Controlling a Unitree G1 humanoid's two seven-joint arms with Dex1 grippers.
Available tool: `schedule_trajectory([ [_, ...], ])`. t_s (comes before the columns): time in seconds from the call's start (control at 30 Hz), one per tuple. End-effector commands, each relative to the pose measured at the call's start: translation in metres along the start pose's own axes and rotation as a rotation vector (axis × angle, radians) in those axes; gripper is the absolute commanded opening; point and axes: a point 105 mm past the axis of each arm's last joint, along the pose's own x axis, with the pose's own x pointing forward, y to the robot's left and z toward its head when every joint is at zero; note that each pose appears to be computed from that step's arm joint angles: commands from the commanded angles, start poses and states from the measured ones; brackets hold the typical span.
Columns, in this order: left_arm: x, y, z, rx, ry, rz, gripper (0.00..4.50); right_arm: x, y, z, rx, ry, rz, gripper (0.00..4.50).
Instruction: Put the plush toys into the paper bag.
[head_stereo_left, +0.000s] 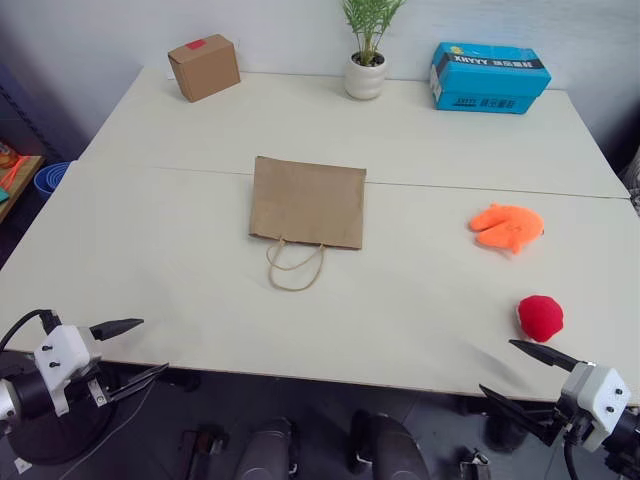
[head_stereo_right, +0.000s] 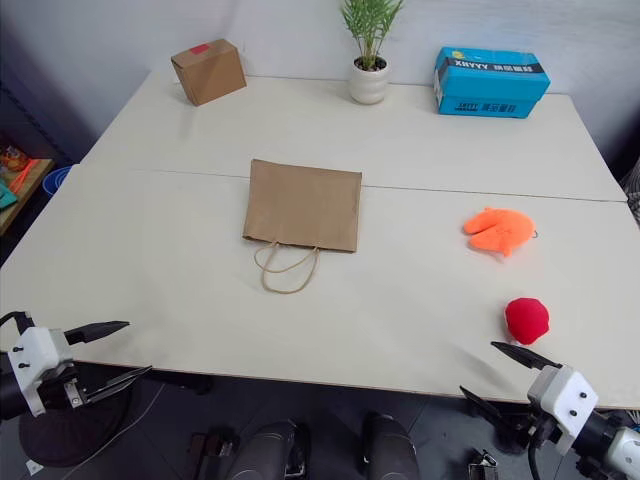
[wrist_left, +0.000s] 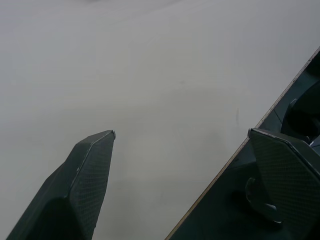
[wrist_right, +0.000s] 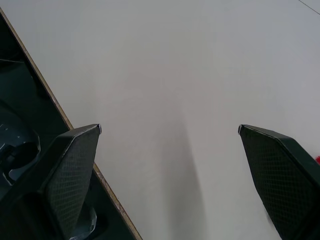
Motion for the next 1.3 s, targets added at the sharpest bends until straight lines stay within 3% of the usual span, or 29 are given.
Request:
schedule_trajectory([
  [0.03, -0.002, -0.001, 0.010, 0.027, -0.027, -0.010, 4.46, 0.005, 0.002, 0.015, 0.002, -0.084, 0.000, 4.50],
  [0.27, 0.049, 0.009, 0.082, 0.035, -0.200, -0.142, 4.46, 0.041, -0.003, 0.072, 0.031, -0.339, -0.042, 4.50],
  [0.43, 0.110, 0.010, 0.120, 0.348, -0.227, -0.227, 4.46, 0.062, -0.004, 0.095, 0.001, -0.424, -0.030, 4.50],
  [0.67, 0.183, 0.019, 0.135, 0.706, -0.199, -0.224, 4.46, 0.077, -0.007, 0.103, -0.023, -0.454, -0.044, 4.50],
  [0.77, 0.196, 0.019, 0.139, 0.788, -0.202, -0.236, 3.89, 0.078, -0.007, 0.102, -0.026, -0.450, -0.058, 4.50],
  [0.97, 0.208, 0.022, 0.150, 0.811, -0.254, -0.253, 2.00, 0.076, -0.003, 0.092, -0.013, -0.414, -0.086, 4.50],
  [1.07, 0.206, 0.016, 0.163, 0.617, -0.305, -0.353, 1.07, 0.080, 0.002, 0.089, 0.000, -0.400, -0.060, 4.50],
  [1.17, 0.193, 0.005, 0.178, 0.393, -0.365, -0.507, 0.08, 0.091, 0.013, 0.095, 0.050, -0.417, 0.032, 3.91],
  [1.3, 0.180, 0.007, 0.215, 0.219, -0.492, -0.516, 0.00, 0.116, 0.019, 0.108, 0.071, -0.422, 0.098, 2.50],
])
